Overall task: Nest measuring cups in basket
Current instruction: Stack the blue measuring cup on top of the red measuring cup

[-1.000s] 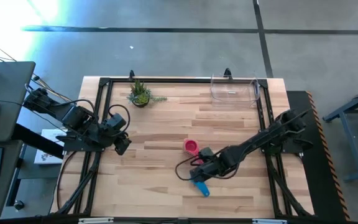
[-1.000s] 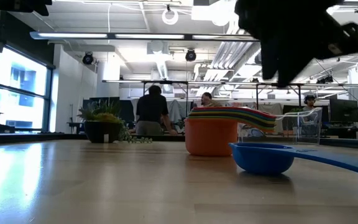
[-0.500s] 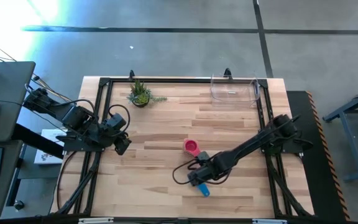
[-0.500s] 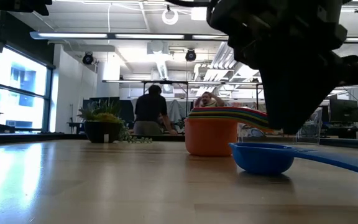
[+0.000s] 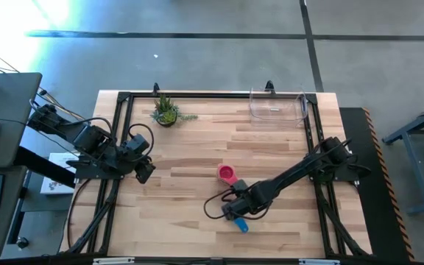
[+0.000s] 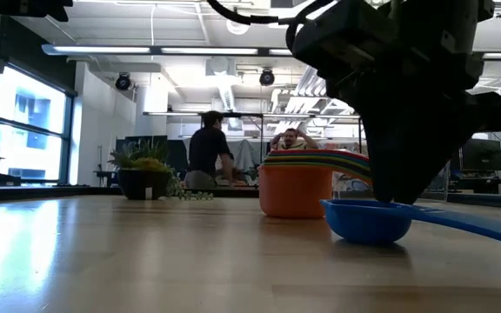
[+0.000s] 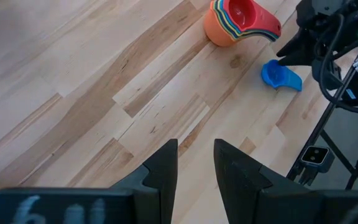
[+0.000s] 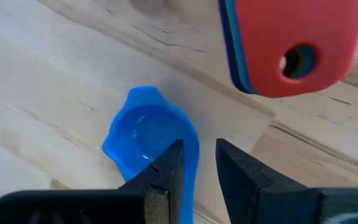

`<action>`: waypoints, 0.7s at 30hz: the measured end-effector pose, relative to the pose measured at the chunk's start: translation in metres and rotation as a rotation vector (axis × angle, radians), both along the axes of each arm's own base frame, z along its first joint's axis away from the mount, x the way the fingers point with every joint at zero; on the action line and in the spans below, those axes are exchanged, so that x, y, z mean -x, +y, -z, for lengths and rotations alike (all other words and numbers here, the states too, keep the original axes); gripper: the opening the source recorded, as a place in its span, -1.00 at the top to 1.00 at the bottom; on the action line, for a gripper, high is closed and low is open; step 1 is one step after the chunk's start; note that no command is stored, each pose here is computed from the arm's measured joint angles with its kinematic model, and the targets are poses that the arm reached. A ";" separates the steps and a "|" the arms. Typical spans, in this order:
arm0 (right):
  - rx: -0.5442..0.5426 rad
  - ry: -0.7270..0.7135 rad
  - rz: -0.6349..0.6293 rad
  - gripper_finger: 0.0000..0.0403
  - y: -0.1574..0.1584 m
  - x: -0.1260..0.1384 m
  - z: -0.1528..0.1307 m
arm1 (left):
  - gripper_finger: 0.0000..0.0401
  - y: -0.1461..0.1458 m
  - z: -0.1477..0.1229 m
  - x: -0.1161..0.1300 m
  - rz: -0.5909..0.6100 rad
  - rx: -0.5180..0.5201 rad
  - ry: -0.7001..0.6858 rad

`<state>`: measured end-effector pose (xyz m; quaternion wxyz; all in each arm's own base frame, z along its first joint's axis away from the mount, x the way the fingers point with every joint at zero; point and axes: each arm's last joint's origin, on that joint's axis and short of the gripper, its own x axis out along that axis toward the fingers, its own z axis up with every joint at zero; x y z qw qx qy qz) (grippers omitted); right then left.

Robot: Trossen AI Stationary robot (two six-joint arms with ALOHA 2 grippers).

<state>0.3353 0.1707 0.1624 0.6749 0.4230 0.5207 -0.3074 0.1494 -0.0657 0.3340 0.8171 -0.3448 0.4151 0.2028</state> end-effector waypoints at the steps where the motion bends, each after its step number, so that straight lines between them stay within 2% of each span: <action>1: 0.001 0.003 0.000 0.58 0.000 0.000 0.001 | 0.53 0.000 0.000 0.000 0.000 0.000 0.000; 12: -0.026 0.020 -0.001 0.59 0.003 -0.003 0.010 | 0.53 0.000 0.000 0.000 -0.001 -0.002 -0.001; 21: -0.025 0.021 -0.009 0.97 0.003 -0.003 0.010 | 0.53 0.000 0.000 0.000 -0.004 -0.007 -0.002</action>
